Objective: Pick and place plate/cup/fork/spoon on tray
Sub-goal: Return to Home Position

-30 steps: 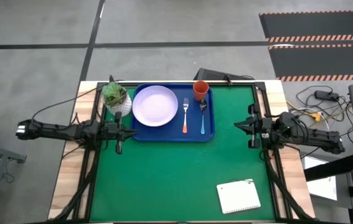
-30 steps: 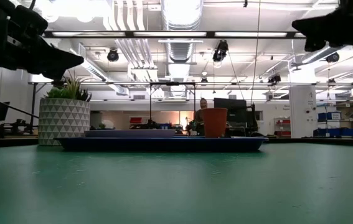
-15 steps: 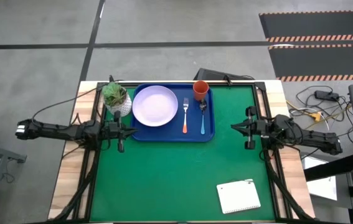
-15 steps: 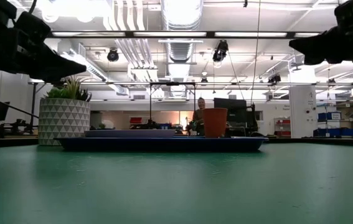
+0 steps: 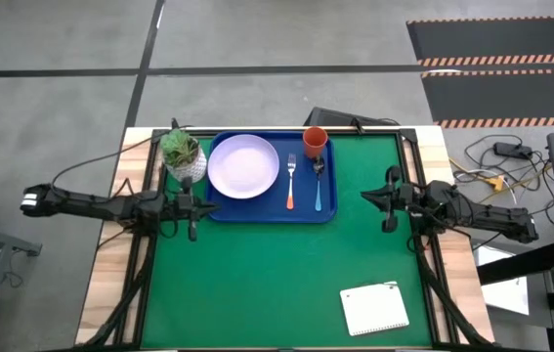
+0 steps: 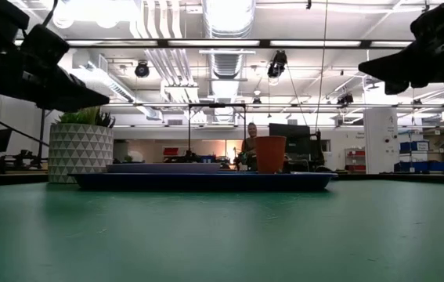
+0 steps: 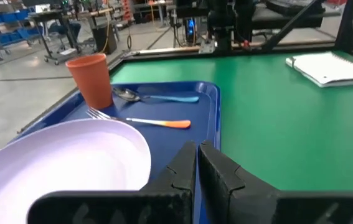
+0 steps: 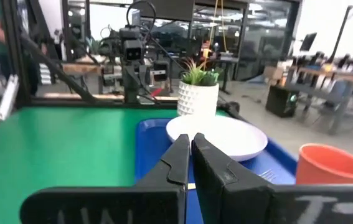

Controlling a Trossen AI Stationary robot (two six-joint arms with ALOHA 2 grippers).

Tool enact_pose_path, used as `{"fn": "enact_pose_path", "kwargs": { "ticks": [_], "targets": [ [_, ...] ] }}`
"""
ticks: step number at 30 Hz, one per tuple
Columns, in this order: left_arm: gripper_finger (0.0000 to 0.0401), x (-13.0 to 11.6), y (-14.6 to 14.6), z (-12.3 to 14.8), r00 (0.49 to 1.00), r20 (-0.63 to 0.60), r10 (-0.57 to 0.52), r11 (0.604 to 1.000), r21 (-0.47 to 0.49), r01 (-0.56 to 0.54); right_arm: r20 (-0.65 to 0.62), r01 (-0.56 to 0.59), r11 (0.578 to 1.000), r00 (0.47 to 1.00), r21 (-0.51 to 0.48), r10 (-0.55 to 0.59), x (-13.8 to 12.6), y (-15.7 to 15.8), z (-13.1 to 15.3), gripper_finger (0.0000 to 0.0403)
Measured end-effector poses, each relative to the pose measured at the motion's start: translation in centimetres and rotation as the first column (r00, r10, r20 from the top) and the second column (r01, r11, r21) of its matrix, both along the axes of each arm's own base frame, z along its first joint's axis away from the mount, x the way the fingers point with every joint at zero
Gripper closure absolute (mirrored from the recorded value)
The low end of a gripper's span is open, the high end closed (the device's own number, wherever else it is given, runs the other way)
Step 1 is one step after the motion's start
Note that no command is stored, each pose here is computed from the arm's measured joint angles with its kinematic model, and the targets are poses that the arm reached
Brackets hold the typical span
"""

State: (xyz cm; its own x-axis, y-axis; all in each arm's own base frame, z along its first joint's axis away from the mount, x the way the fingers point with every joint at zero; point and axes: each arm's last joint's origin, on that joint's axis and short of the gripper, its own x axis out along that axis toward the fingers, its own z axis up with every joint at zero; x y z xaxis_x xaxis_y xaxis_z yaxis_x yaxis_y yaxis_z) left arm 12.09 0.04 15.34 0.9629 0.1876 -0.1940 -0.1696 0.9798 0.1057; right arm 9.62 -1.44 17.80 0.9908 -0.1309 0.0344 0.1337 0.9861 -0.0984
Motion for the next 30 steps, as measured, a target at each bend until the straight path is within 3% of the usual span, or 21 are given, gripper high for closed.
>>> {"fn": "enact_pose_path", "kwargs": {
  "ticks": [6, 30],
  "targets": [
    [0.0401, 0.2, 0.0, -0.5, 0.999, -0.047, 0.000, 1.000, 0.002, 0.000, 0.014, -0.004, 0.995, 1.000, 0.101, 0.003, 0.0, 0.0, 0.0, 0.0394],
    [0.0401, 0.9, -0.1, -2.6, 0.971, -0.240, 0.001, 1.000, 0.013, 0.002, 0.013, -0.004, 0.995, 1.000, 0.097, 0.003, 0.0, 0.0, 0.0, 0.0394]
  ]
}}
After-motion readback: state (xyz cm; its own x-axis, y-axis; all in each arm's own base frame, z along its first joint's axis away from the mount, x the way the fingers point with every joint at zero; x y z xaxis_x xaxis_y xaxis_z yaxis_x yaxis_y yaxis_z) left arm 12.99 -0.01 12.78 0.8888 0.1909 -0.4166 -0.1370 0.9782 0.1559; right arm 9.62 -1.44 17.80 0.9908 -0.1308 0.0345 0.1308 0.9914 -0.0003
